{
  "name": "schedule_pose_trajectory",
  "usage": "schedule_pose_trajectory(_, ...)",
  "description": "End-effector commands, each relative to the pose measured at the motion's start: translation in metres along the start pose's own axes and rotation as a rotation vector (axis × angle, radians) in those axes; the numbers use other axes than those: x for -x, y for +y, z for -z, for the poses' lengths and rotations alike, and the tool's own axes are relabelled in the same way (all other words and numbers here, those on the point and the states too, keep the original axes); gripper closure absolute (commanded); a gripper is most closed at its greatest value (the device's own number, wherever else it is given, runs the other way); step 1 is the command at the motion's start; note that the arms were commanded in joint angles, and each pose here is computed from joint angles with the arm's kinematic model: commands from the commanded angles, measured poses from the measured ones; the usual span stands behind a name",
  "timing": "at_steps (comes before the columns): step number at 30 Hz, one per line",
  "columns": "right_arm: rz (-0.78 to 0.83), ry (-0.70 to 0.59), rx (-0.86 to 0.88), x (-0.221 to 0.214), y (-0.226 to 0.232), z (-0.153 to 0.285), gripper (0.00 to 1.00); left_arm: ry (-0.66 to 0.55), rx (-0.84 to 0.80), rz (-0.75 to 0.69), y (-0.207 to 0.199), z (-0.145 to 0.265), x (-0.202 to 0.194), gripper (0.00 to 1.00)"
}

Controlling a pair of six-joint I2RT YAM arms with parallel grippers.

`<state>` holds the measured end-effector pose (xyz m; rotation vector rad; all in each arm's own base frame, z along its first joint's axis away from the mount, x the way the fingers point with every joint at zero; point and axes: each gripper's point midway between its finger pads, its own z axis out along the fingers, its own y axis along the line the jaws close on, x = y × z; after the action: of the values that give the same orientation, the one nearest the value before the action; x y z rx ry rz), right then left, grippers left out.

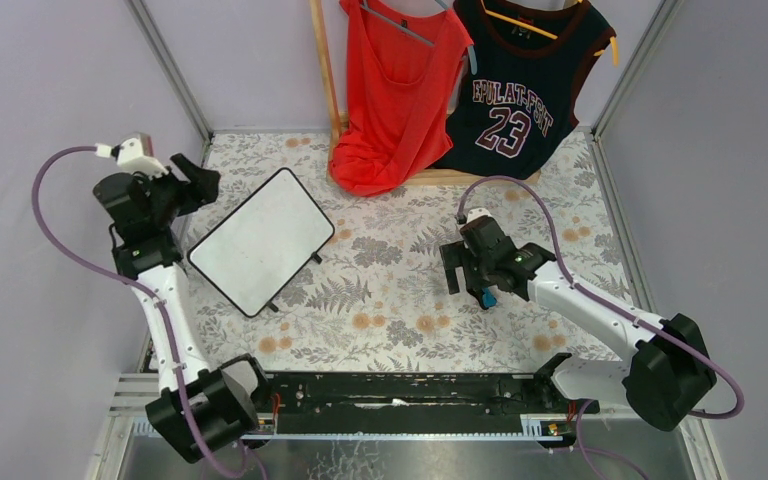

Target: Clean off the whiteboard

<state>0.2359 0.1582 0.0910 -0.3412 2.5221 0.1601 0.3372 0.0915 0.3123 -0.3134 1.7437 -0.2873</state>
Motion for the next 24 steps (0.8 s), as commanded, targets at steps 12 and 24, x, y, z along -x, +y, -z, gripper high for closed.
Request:
schedule_pose_trajectory(12,-0.065,-0.114,-0.009,0.030,0.001,0.007,0.01,0.132,-0.225,-0.091,-0.163,-0.032,-0.074,0.20)
schedule_pose_trajectory(24,-0.086,-0.177,-0.117,0.047,-0.017,0.018,0.01,0.337,-0.459,-0.350,-0.245,-0.002,-0.196,0.16)
